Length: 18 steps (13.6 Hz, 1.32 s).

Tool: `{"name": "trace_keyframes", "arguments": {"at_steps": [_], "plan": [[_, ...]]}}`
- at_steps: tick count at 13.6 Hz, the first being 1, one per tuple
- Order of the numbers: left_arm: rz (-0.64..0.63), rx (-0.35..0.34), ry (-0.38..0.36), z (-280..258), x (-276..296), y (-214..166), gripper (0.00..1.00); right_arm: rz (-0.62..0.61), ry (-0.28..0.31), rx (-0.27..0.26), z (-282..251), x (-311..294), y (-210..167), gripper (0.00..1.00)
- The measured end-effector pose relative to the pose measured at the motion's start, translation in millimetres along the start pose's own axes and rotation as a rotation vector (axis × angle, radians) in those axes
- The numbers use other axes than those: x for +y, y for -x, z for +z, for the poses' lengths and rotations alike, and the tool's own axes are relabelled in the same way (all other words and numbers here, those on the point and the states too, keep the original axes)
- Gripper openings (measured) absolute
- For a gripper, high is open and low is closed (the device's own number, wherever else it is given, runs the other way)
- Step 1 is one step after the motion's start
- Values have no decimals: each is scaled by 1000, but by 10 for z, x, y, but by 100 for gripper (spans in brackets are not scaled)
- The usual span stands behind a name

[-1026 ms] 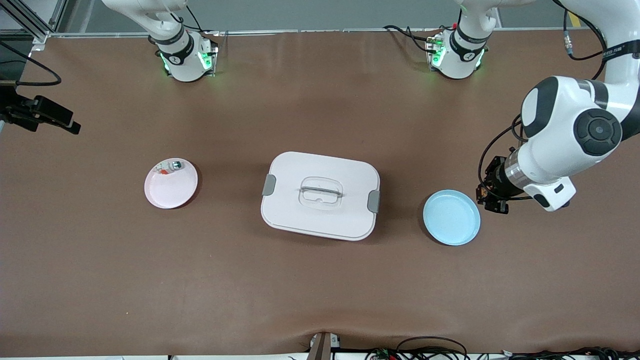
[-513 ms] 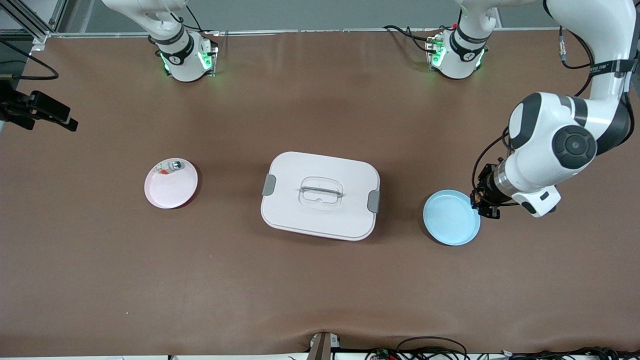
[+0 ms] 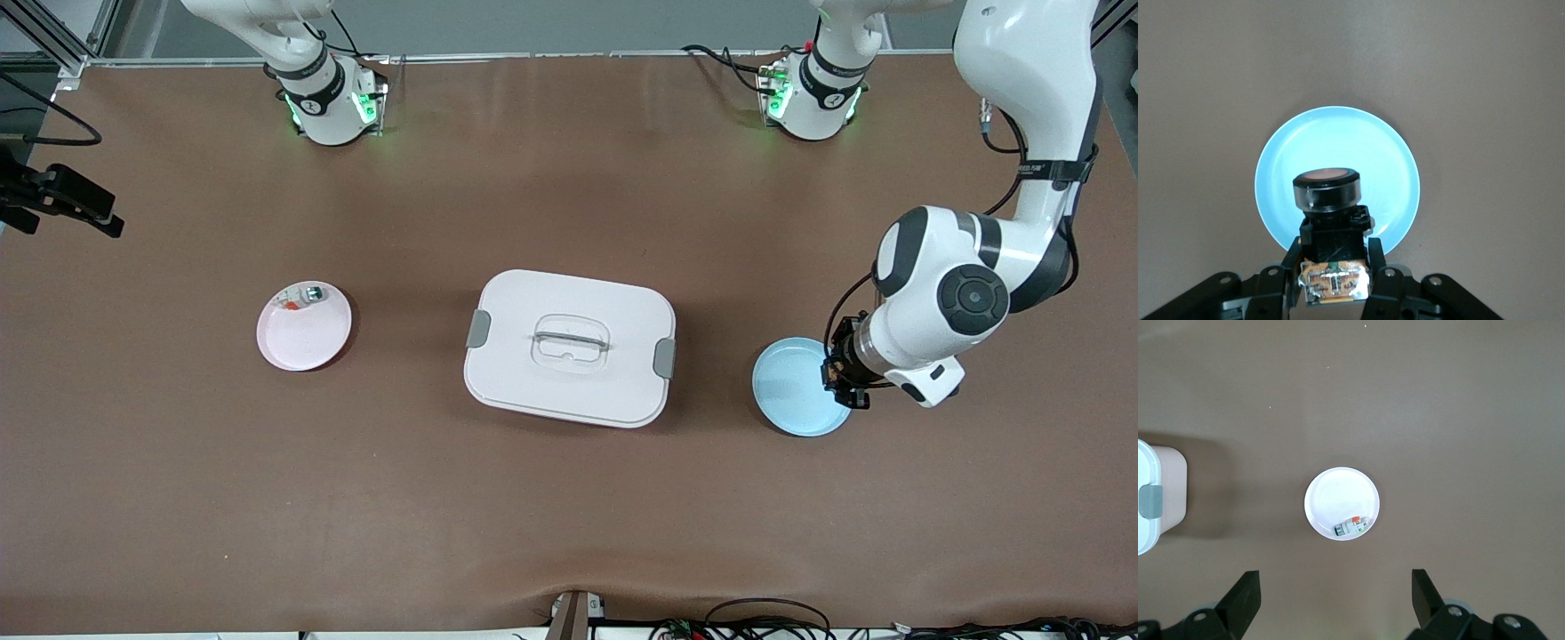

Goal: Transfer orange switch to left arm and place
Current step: 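Lower the switch with the left gripper onto the light-blue plate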

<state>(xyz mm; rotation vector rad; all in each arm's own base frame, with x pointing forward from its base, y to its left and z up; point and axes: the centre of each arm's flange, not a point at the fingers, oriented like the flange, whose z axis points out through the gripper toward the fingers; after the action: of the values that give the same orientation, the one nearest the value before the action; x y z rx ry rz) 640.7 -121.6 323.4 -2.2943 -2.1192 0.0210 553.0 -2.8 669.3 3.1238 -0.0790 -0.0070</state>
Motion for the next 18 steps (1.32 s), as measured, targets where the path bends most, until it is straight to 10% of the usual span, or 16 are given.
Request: {"name": "trace_keyframes", "arguments": {"at_steps": [18], "plan": [[36, -11, -40, 947, 47, 133, 41, 81, -62, -43, 15, 129, 52, 100]]}}
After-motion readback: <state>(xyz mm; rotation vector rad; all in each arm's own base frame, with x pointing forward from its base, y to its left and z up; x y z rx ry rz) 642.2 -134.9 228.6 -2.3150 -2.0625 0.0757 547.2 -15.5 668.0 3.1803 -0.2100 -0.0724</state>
